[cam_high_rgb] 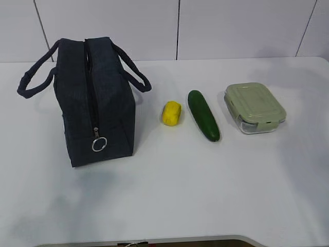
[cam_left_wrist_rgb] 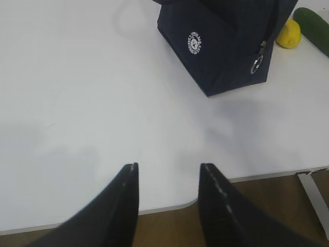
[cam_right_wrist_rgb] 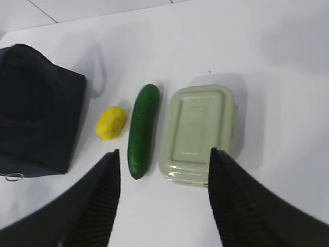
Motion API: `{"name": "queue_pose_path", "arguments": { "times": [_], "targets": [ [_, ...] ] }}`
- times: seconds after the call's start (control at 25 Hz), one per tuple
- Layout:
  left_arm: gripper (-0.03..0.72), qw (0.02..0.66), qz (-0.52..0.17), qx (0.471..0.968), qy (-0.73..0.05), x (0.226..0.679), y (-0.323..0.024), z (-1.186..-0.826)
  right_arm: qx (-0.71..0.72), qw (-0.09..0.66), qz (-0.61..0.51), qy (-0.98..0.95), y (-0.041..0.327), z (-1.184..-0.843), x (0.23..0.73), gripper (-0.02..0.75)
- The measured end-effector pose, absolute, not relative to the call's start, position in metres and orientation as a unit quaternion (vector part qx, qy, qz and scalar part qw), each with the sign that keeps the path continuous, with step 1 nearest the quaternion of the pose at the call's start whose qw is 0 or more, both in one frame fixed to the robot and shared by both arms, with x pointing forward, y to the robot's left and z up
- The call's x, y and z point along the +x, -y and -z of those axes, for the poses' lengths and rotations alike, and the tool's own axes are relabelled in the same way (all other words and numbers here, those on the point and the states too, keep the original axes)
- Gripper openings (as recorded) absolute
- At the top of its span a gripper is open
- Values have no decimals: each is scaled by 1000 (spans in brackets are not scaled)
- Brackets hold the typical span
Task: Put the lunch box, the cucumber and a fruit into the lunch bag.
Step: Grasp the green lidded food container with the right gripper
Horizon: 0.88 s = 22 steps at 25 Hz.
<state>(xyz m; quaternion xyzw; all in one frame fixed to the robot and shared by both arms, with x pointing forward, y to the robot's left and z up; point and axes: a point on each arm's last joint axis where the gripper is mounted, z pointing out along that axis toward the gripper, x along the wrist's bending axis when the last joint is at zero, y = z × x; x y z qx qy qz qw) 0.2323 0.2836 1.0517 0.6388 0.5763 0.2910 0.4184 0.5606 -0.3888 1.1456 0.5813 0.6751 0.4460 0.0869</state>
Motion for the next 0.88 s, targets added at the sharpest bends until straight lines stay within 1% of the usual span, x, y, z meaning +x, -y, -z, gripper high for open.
{"name": "queue_pose_path", "arguments": {
  "times": [0.16,0.44,0.68,0.76,0.88],
  "targets": [
    [285,418,-291,639,-576,232,-284,-1052,591,55,-433,-678,408,-1106,582,439],
    [285,418,-292,639,-576,232,-284,-1052,600,-16,-447,-663,427,-1032,624,439],
    [285,418,-292,639,-576,232,-284,-1052,609,-38,-461,-644,440,-993,654,440],
    [285,418,-292,639,-576,232,-284,-1052,613,-42,-459,-642,444,-983,660,463],
    [285,418,-292,639,-576,232,-284,-1052,625,-60,-461,-627,446,-967,666,537]
  ]
}}
